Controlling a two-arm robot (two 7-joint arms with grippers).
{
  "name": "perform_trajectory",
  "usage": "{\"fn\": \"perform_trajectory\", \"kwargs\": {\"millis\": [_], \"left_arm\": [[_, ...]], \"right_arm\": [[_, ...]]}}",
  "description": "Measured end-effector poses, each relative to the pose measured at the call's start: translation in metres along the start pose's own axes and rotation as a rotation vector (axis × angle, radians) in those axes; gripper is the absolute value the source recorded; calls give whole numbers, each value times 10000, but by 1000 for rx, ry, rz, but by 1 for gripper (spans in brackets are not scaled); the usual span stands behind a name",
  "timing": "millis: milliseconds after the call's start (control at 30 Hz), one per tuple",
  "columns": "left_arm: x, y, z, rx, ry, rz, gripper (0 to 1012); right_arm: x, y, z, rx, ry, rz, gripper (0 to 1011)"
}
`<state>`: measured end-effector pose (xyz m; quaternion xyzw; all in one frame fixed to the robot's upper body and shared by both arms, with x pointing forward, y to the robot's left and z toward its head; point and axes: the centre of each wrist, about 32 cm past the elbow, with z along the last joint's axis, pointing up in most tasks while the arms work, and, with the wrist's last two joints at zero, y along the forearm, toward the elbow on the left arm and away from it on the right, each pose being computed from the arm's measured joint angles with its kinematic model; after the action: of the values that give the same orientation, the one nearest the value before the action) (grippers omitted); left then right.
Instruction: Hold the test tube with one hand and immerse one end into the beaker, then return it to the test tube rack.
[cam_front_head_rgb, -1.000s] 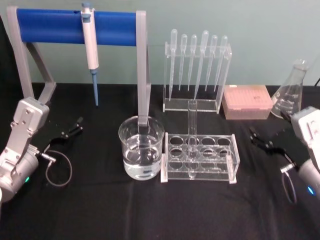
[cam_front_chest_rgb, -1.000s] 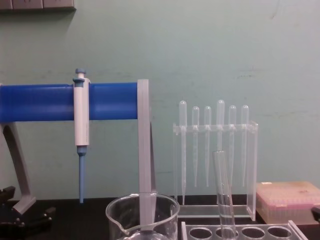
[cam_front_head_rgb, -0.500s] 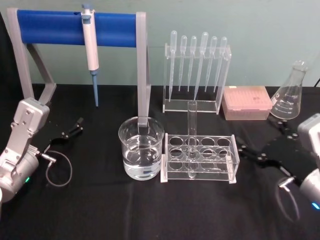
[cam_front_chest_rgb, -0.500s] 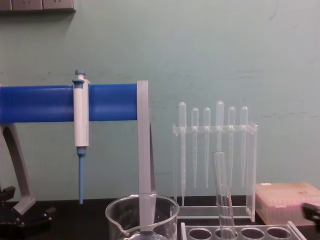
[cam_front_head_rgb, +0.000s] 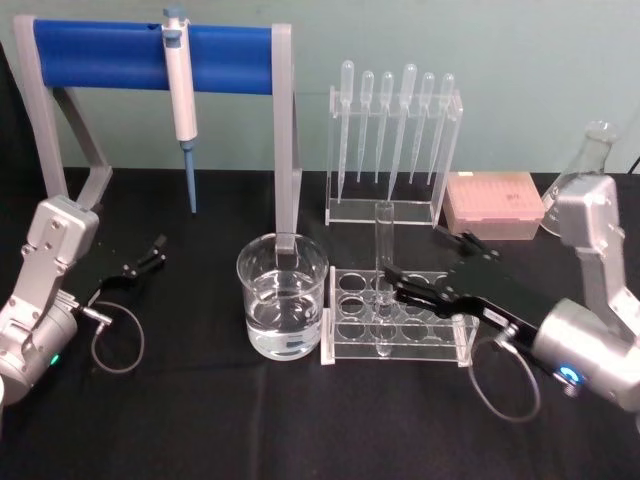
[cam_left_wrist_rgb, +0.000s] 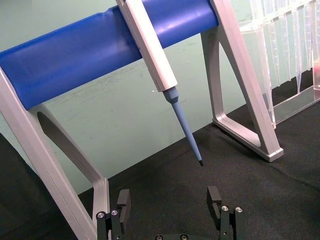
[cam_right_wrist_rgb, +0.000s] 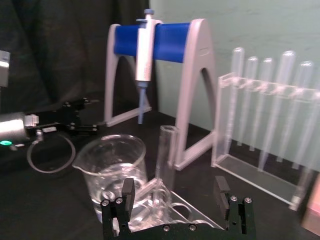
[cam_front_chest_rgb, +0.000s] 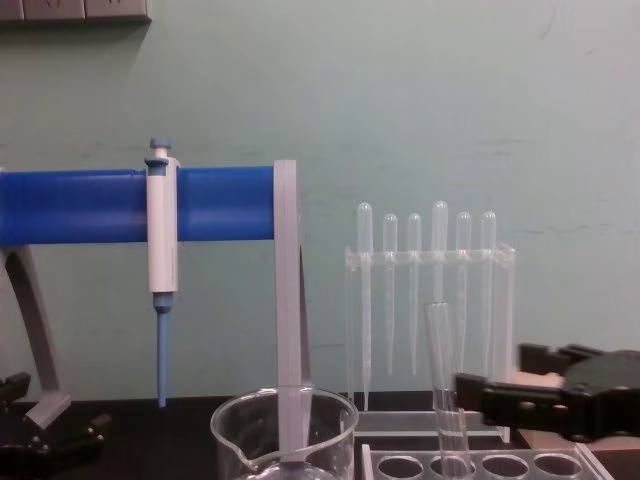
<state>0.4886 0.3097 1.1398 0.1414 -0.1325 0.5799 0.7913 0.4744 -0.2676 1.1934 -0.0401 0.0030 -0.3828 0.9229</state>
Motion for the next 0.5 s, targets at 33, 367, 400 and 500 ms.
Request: {"fn": "perform_trajectory", "kwargs": {"millis": [33, 367, 400, 500], "left_arm": [[0, 0, 0, 0, 0, 0, 1000], [0, 0, 0, 0, 0, 0, 1000], [0, 0, 0, 0, 0, 0, 1000], [0, 0, 0, 0, 0, 0, 1000]], "right_arm": [[11, 28, 9, -5, 9, 9, 1002], [157, 303, 83, -66, 109, 84, 1002], [166, 329, 91, -69, 117, 94, 1002], [172, 369, 112, -71, 120, 107, 1002]]}}
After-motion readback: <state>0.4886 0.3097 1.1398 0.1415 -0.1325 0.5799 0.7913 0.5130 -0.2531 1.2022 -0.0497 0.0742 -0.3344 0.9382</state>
